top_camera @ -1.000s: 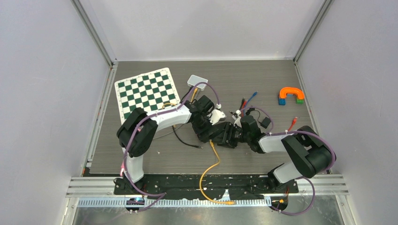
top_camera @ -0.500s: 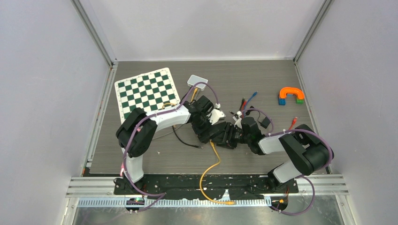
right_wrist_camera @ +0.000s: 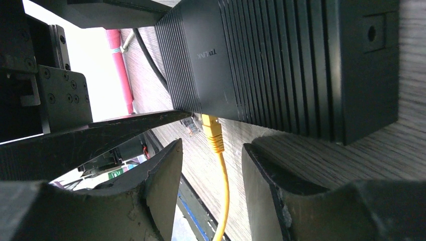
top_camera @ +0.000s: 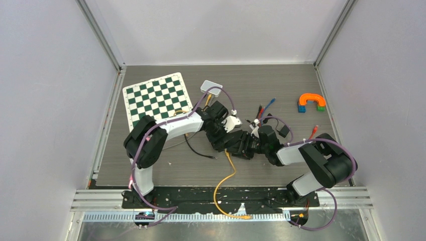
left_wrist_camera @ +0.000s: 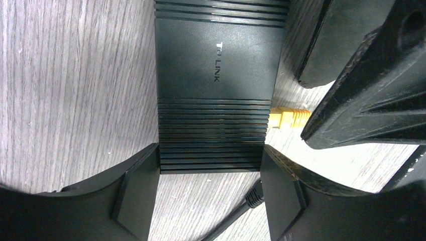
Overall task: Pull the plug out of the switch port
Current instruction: Pull the connector from the switch port.
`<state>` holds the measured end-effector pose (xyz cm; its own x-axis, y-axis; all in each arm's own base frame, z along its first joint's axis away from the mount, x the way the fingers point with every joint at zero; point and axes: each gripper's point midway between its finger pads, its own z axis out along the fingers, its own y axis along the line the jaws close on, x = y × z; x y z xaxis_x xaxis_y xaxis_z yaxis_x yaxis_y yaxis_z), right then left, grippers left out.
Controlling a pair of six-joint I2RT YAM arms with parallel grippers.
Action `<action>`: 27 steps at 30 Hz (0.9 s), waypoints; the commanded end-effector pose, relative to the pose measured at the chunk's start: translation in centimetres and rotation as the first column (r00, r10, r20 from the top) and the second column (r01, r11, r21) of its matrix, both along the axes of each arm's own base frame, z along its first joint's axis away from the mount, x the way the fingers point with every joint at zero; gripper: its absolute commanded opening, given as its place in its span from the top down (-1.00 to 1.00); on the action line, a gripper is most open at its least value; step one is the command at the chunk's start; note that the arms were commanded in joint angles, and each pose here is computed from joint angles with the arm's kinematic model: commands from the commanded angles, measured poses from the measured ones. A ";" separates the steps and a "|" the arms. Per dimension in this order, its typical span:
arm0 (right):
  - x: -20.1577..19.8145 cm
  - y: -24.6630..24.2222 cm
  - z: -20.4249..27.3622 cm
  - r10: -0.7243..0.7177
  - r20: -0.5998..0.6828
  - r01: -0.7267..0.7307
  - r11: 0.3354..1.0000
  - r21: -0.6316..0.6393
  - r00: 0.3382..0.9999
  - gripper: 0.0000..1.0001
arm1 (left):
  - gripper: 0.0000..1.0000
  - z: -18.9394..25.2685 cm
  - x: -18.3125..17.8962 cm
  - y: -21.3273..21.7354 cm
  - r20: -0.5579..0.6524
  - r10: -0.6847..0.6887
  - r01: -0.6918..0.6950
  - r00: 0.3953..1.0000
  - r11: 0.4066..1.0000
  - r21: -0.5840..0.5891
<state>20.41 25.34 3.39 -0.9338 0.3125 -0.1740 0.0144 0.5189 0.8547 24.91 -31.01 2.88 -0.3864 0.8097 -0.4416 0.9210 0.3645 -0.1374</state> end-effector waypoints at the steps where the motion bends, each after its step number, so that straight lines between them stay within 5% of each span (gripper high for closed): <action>1: 0.5 -0.2 0.2 -0.024 0.038 0.025 1.000 -0.014 0.999 -0.06 | 0.22 0.0 -1.7 -0.6 -0.070 0.009 -0.013 0.998 0.998 -0.069; 18: 0.6 0.1 0.6 -0.061 0.021 0.060 0.997 0.041 0.998 0.19 | 0.32 0.0 -2.5 -1.3 -0.130 0.089 -0.104 0.988 0.987 -0.121; 27: -0.1 0.6 1.2 -0.027 0.031 0.024 0.995 0.092 0.999 0.10 | 0.33 -0.2 -2.3 -1.2 -0.123 0.094 -0.107 0.988 0.988 -0.107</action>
<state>20.36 25.35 3.52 -0.9185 0.3658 -0.1505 0.0483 0.4815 0.8751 23.68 -32.32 3.26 -0.4995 0.7084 -0.4987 0.8656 0.4315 -0.2542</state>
